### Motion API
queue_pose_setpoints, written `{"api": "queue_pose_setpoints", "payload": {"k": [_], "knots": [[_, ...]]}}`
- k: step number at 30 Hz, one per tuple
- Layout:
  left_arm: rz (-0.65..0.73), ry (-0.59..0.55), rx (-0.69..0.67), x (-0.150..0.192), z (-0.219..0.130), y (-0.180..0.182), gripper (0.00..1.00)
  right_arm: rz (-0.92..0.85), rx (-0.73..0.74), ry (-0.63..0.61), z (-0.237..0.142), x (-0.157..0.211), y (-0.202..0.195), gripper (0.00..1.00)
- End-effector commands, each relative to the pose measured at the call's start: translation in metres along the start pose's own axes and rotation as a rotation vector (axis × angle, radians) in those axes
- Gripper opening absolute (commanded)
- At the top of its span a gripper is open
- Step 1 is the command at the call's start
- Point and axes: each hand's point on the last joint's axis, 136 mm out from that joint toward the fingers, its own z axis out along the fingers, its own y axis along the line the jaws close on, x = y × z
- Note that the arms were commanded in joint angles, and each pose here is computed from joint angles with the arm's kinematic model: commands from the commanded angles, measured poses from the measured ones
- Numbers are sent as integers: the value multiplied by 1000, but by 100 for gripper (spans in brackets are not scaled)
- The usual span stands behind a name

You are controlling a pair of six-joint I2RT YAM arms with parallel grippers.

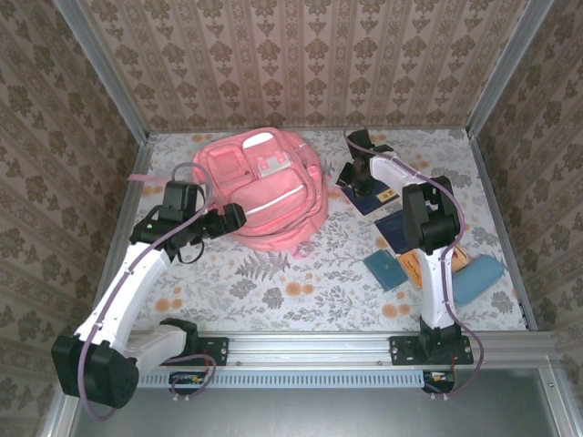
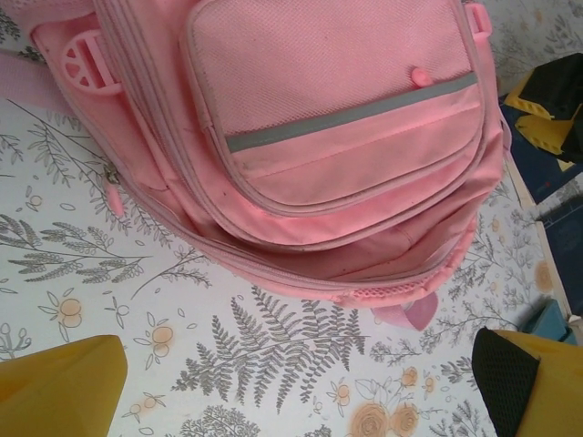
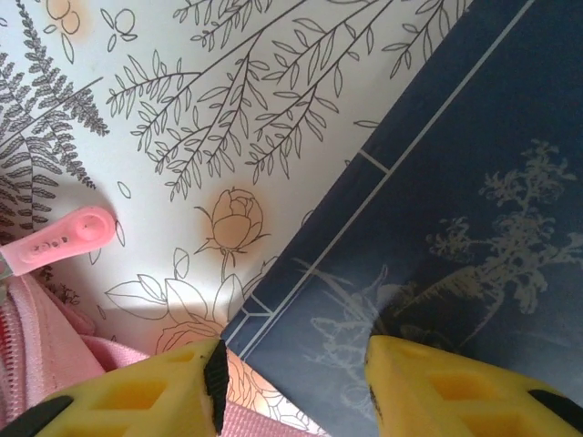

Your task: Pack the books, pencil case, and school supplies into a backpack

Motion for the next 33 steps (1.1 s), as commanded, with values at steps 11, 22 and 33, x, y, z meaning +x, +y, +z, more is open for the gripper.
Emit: {"api": "queue_pose_setpoints", "payload": {"k": [11, 22, 33], "knots": [[-16, -7, 30, -1, 4, -15, 100, -133, -44, 355, -21, 170, -46, 43], [47, -1, 37, -8, 26, -42, 100, -288, -173, 413, -59, 263, -29, 42], [131, 129, 89, 29, 65, -102, 100, -204, -51, 111, -122, 193, -71, 59]]}}
